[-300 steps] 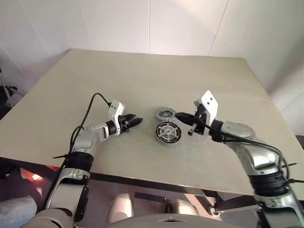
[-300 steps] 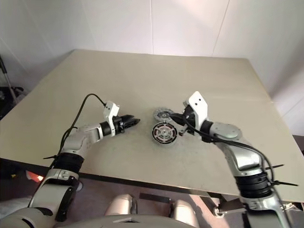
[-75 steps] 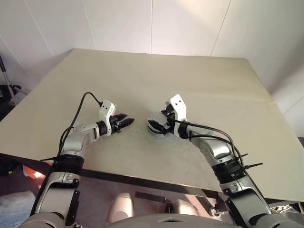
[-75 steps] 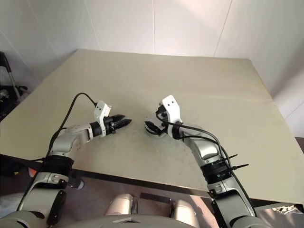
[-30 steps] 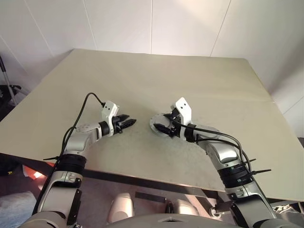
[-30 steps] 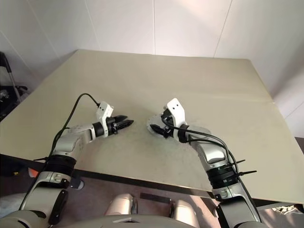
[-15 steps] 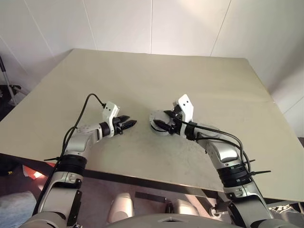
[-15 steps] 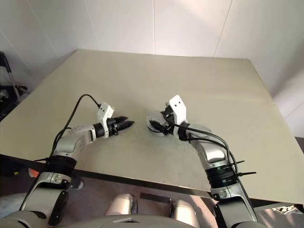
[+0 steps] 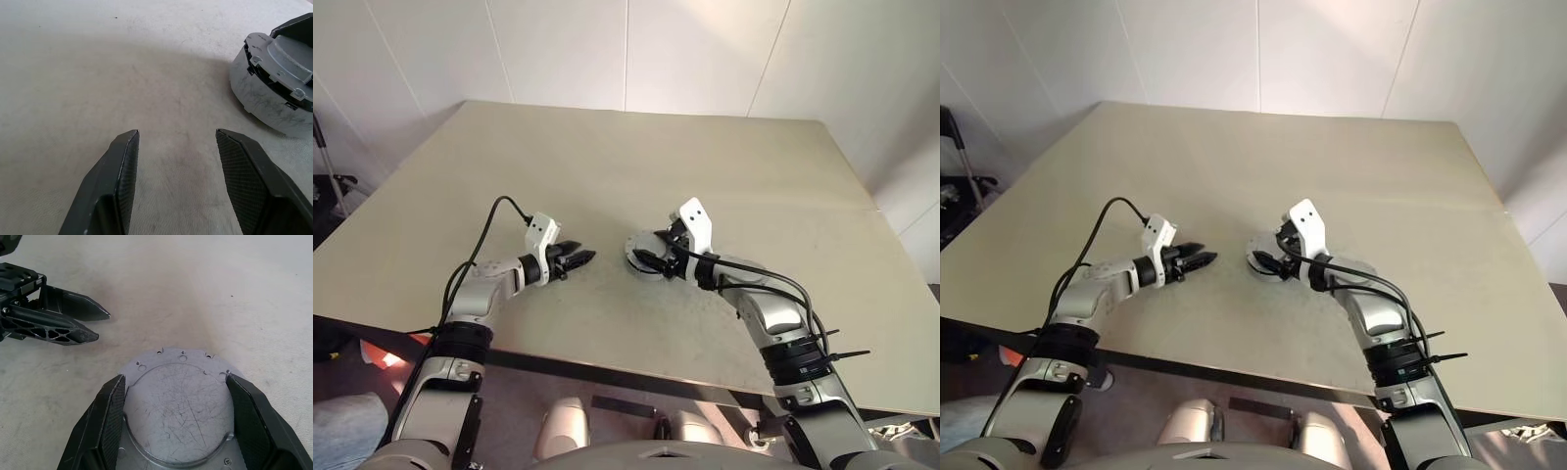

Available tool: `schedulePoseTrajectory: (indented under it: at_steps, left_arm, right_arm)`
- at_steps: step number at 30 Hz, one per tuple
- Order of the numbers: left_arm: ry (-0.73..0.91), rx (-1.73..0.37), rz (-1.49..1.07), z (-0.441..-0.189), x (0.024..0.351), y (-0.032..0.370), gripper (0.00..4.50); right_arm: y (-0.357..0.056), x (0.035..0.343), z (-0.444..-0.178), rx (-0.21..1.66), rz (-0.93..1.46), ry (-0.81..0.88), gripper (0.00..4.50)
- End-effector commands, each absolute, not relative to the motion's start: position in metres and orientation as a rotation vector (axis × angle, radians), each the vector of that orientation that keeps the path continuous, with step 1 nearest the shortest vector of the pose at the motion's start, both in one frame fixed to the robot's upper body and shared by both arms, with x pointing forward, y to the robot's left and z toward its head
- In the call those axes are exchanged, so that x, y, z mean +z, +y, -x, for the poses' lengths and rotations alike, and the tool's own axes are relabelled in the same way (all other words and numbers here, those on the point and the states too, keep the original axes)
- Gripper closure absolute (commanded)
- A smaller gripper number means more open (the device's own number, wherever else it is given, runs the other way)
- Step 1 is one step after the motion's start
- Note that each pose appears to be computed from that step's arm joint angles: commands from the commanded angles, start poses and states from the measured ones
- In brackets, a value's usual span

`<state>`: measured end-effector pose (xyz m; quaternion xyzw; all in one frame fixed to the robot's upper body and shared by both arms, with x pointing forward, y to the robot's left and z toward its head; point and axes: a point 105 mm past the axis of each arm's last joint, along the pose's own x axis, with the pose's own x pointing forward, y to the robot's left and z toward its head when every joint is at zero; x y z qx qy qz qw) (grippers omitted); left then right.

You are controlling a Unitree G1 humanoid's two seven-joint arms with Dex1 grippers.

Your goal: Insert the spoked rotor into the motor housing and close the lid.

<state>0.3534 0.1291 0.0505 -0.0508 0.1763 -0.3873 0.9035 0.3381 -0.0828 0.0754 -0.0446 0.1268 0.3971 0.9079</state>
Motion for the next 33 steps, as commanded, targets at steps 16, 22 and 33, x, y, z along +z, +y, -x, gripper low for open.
schedulePoseTrajectory:
  at_steps: [16, 22, 33]
  left_arm:
    - [0.317, -0.801, 0.08, -0.356, 0.064, 0.13, 1.86]
    - [0.325, -0.806, 0.082, -0.354, 0.061, 0.127, 1.86]
    - [0.324, -0.812, 0.079, -0.355, 0.061, 0.126, 1.86]
  right_arm:
    - [-0.083, 0.076, -0.341, 0.812, 0.103, 0.269, 1.35]
    - [-0.081, 0.101, -0.343, 0.822, 0.065, 0.165, 1.35]
    - [-0.083, 0.095, -0.343, 0.819, 0.079, 0.17, 1.35]
